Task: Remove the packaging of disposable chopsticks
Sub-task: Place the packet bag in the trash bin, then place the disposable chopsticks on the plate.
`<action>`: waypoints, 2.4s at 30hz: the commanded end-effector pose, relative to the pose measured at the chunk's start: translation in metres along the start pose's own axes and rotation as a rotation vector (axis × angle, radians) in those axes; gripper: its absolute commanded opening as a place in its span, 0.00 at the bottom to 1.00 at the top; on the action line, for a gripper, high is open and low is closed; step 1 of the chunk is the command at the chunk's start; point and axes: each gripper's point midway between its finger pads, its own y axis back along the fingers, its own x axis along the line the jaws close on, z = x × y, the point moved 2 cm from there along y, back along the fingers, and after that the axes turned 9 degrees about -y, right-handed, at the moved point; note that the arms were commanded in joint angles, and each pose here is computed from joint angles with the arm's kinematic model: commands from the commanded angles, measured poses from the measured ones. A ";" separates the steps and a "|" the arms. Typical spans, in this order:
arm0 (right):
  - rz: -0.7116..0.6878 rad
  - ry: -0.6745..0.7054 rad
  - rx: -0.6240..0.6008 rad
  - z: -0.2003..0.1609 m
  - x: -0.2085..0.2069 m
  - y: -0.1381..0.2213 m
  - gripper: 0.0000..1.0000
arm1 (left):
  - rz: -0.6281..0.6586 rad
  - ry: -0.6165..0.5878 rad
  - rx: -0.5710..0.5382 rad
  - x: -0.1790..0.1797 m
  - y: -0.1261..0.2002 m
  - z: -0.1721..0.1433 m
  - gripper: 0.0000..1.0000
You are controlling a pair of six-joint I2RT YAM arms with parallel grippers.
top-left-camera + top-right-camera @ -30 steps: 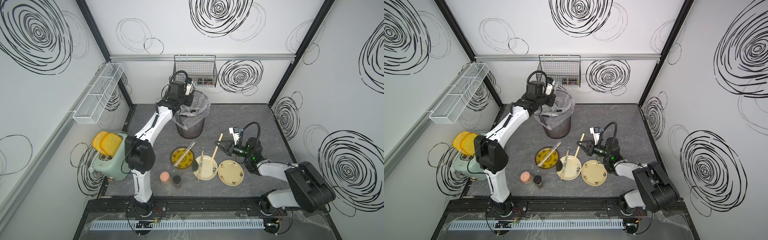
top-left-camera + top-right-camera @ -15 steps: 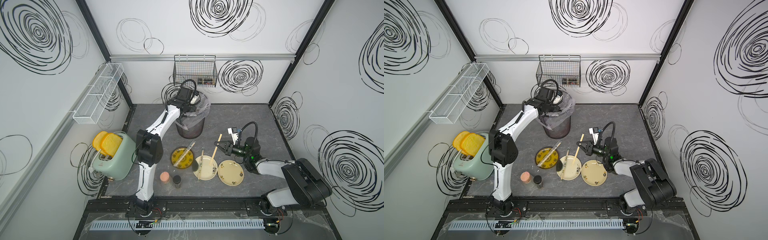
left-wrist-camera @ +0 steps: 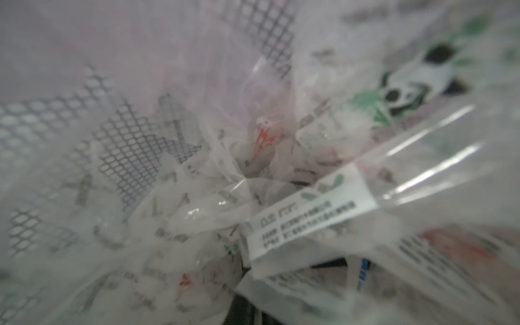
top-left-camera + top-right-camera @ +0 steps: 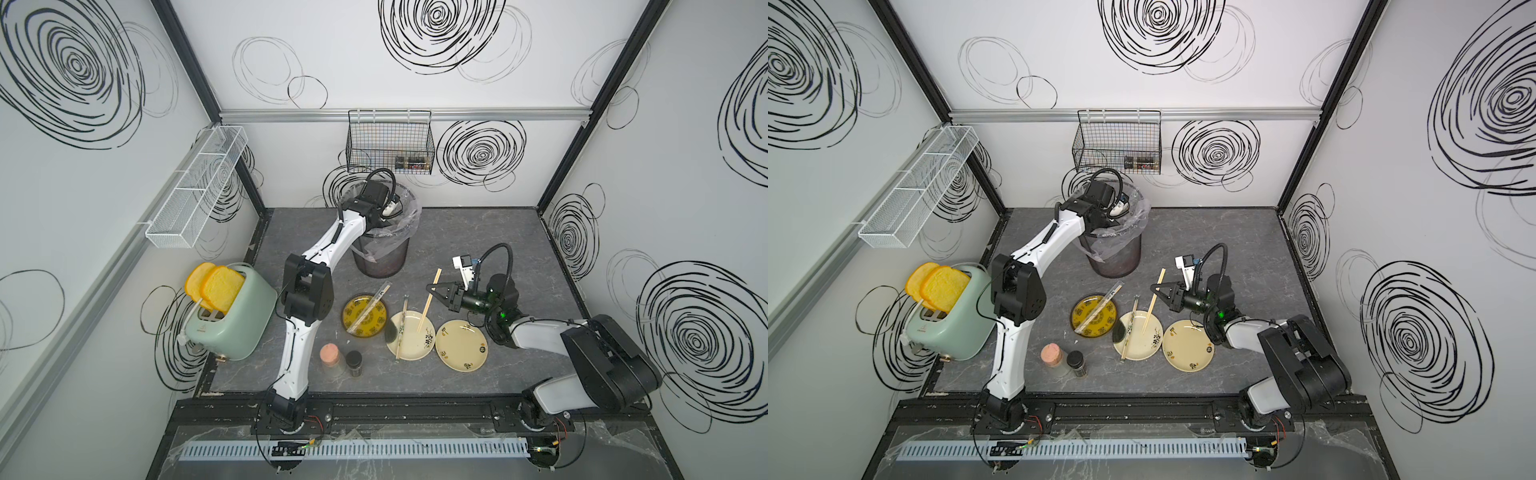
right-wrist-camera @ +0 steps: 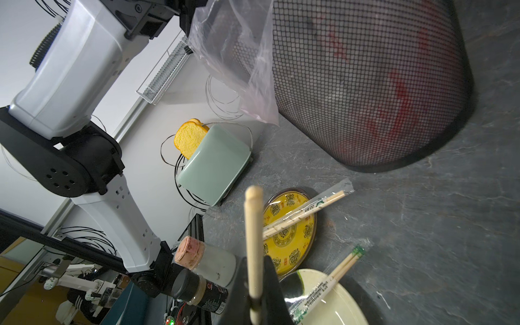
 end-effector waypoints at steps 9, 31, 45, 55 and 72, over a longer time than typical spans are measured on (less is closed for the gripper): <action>0.030 0.035 -0.007 0.007 0.007 -0.008 0.00 | 0.008 0.020 -0.037 0.005 0.007 0.012 0.59; -0.001 0.038 0.010 0.005 0.001 -0.013 0.00 | 0.106 0.181 -0.371 0.042 0.134 0.056 0.97; -0.050 0.077 0.023 0.003 -0.001 -0.015 0.00 | 0.169 0.249 -0.696 0.041 0.234 0.051 0.96; -0.061 0.064 0.054 0.002 -0.003 -0.018 0.00 | 0.000 0.266 -0.786 -0.017 0.264 -0.005 0.97; -0.411 -0.179 0.030 0.019 -0.002 0.057 0.00 | -0.607 0.051 -0.761 -0.192 0.264 -0.086 0.96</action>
